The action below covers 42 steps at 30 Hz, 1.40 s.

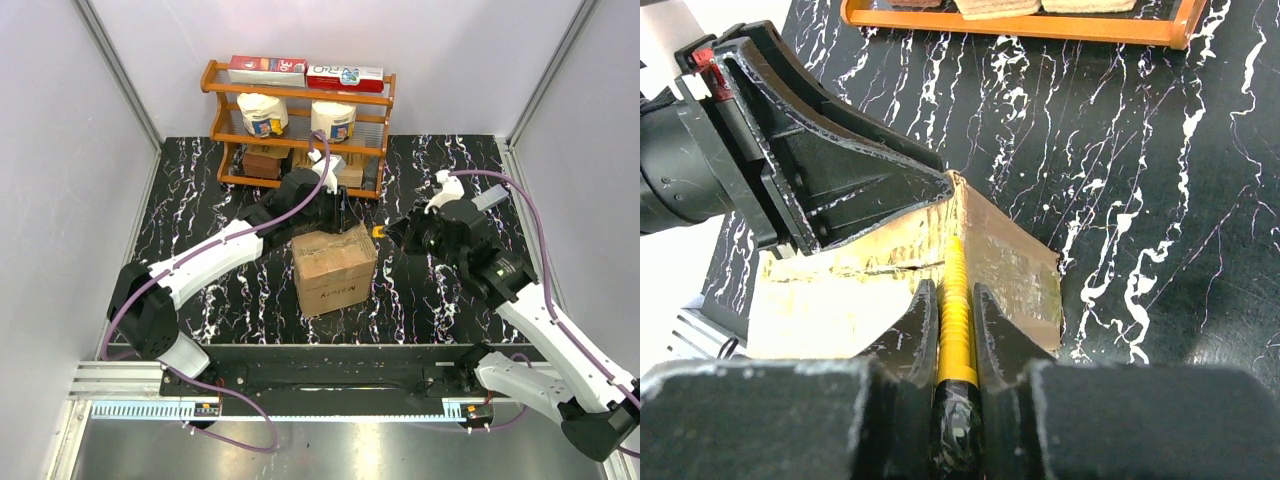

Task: Unpack the express box

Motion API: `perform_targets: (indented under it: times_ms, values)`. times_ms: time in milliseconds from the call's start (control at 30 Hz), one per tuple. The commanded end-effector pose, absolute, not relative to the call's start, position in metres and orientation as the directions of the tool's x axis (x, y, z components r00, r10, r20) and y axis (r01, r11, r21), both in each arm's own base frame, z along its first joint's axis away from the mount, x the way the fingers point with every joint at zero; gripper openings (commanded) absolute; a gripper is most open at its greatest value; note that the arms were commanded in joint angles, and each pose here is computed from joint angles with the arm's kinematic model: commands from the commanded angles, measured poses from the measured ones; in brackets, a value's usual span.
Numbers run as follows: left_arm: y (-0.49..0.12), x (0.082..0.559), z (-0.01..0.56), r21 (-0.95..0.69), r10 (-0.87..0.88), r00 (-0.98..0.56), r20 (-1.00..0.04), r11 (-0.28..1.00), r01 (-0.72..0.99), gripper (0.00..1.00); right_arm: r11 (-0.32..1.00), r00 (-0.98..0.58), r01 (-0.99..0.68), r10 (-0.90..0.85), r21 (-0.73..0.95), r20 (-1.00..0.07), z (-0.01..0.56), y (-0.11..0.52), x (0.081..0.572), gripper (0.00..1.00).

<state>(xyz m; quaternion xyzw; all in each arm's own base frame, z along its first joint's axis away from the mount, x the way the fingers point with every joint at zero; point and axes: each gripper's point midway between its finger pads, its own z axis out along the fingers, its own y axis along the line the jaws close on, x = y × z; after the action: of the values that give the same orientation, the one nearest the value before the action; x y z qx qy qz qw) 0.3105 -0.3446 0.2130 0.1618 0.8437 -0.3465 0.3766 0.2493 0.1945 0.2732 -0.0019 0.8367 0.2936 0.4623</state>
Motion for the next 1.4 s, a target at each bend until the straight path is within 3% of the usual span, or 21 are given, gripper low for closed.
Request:
perform_targets:
  times_ms: [0, 500, 867, 1067, 1100, 1233, 1367]
  values:
    - [-0.260, 0.309, 0.097, -0.181, 0.156, -0.800, -0.580, 0.932, 0.313, 0.35, 0.824, -0.802, -0.270, 0.094, 0.498, -0.590, 0.217, 0.189, 0.179, 0.00]
    - [-0.266, 0.314, 0.103, -0.191, 0.148, -0.789, -0.596, 0.928, 0.319, 0.35, 0.840, -0.808, -0.266, 0.073, 0.473, -0.584, 0.219, 0.171, 0.159, 0.00]
    - [-0.290, 0.316, 0.144, -0.286, 0.126, -0.728, -0.673, 0.864, 0.414, 0.43, 0.887, -0.705, -0.218, 0.145, 0.406, -0.694, 0.255, 0.146, 0.175, 0.00]
    - [-0.308, 0.320, 0.188, -0.341, 0.092, -0.667, -0.739, 0.804, 0.488, 0.54, 0.899, -0.512, -0.194, 0.249, 0.392, -0.822, 0.308, 0.126, 0.198, 0.00]
    - [-0.313, 0.321, 0.200, -0.352, 0.084, -0.652, -0.754, 0.786, 0.508, 0.60, 0.896, -0.502, -0.203, 0.252, 0.395, -0.828, 0.312, 0.128, 0.199, 0.00]
    - [-0.321, 0.325, 0.241, -0.362, 0.050, -0.591, -0.805, 0.748, 0.556, 0.76, 0.877, -0.548, -0.267, 0.201, 0.398, -0.812, 0.305, 0.147, 0.200, 0.00]
    - [-0.326, 0.325, 0.273, -0.362, 0.028, -0.540, -0.841, 0.713, 0.600, 0.86, 0.867, -0.602, -0.298, 0.154, 0.400, -0.783, 0.284, 0.157, 0.197, 0.00]
